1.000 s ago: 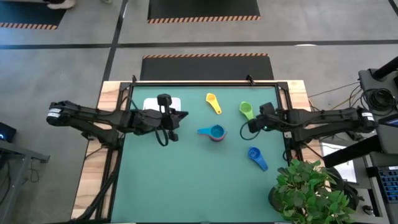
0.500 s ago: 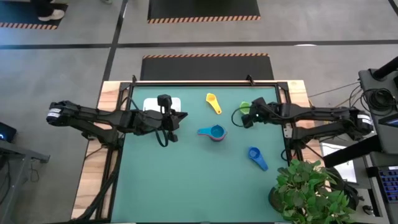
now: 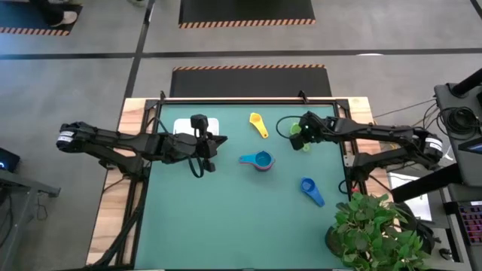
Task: Nest measuring cups in basket
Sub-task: Stack the green measuring on top of the light blue measuring cup
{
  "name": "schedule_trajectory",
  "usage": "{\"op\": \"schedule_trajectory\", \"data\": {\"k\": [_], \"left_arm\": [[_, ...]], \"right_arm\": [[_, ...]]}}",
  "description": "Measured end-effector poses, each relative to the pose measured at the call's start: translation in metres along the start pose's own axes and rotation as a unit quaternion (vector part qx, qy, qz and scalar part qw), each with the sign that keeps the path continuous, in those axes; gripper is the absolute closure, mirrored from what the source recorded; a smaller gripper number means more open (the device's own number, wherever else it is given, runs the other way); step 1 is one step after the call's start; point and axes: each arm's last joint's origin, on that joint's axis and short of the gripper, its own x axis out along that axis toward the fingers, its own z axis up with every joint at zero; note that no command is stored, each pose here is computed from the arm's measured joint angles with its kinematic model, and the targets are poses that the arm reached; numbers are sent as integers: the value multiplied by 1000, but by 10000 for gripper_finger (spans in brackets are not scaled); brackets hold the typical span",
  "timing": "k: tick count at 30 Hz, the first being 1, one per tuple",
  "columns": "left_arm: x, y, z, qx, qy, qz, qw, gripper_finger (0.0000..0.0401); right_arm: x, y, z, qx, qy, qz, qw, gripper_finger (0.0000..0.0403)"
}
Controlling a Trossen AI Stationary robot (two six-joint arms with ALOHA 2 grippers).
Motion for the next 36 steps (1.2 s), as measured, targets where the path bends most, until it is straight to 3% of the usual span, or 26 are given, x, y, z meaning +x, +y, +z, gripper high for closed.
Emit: {"op": "schedule_trajectory", "data": {"k": [4, 7, 17, 22, 27, 36], "left_arm": [[0, 0, 0, -2, 0, 0, 1000, 401], [0, 0, 0, -3, 0, 0, 1000, 401], [0, 0, 0, -3, 0, 0, 1000, 401], [0, 0, 0, -3, 1, -1, 1000, 401], [0, 0, 0, -3, 1, -1, 1000, 401], [0, 0, 0, -3, 1, -1, 1000, 401]], "right_arm": [[1, 0, -1, -1, 9, 3, 1000, 386], [1, 0, -1, 1, 14, 9, 1000, 357], [1, -2, -5, 12, 31, -5, 999, 188], [5, -4, -8, 10, 33, -22, 999, 131], [12, -7, -14, 10, 42, -43, 998, 109], [21, -4, -15, 10, 52, -45, 998, 106]]}}
